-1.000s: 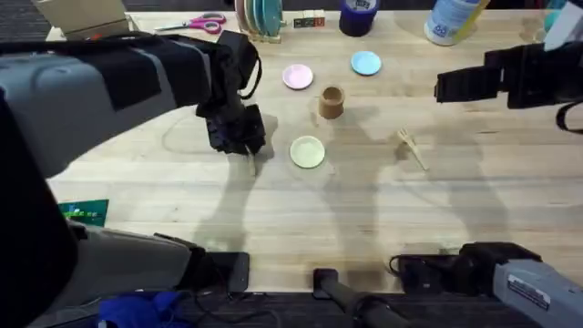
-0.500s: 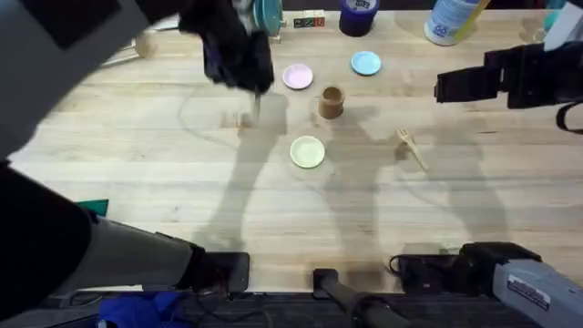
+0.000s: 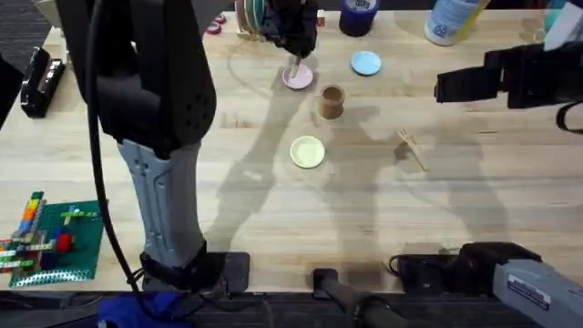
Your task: Pick up a utensil and set it on the pink plate, then put the other utensil in the container.
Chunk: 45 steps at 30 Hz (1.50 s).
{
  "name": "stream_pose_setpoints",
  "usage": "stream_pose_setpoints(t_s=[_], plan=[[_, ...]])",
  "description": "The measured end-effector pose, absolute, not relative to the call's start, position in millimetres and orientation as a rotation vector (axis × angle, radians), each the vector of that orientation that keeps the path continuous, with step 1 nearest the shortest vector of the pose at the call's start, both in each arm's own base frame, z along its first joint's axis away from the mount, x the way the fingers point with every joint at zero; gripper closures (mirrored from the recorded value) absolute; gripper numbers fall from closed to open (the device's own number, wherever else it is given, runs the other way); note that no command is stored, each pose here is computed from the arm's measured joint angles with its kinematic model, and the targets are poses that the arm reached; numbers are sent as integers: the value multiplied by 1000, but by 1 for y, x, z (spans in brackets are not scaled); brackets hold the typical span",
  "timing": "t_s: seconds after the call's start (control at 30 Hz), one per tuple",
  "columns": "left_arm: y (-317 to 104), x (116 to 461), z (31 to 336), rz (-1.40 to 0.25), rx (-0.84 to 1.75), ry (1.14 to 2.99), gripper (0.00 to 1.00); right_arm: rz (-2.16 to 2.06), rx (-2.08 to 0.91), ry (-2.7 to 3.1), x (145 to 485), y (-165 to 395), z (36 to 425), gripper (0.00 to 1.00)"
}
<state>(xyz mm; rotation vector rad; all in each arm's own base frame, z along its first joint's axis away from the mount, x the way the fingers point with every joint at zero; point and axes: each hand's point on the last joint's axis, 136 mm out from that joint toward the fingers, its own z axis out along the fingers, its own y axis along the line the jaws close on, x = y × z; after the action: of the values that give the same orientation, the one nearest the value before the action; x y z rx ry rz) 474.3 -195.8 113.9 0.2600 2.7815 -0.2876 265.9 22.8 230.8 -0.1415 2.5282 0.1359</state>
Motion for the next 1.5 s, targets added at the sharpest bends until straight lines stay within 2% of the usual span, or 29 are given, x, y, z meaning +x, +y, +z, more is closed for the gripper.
stream_pose_setpoints(t_s=[0.17,0.2,0.3,0.5,0.9,1.13,1.27,1.37,1.5], plan=[[-197,480,116,-290,260,2758,963,136,-141,2528,266,23,231,3],[-198,481,102,-282,264,2780,963,136,-141,2528,266,23,231,3],[-198,482,87,-274,264,2805,963,136,-141,2528,266,23,231,3],[-198,483,70,-261,264,2833,957,136,-141,2528,266,23,231,4],[-193,479,67,-229,261,2853,893,136,-141,2528,266,23,231,5],[-193,479,67,-229,261,2854,814,136,-141,2528,266,23,231,3],[-193,479,67,-228,264,2854,706,136,-141,2528,266,23,231,3],[-193,478,67,-228,266,2855,683,136,-141,2528,266,23,231,3],[-193,476,66,-227,284,2861,483,136,-141,2528,266,23,231,4]])
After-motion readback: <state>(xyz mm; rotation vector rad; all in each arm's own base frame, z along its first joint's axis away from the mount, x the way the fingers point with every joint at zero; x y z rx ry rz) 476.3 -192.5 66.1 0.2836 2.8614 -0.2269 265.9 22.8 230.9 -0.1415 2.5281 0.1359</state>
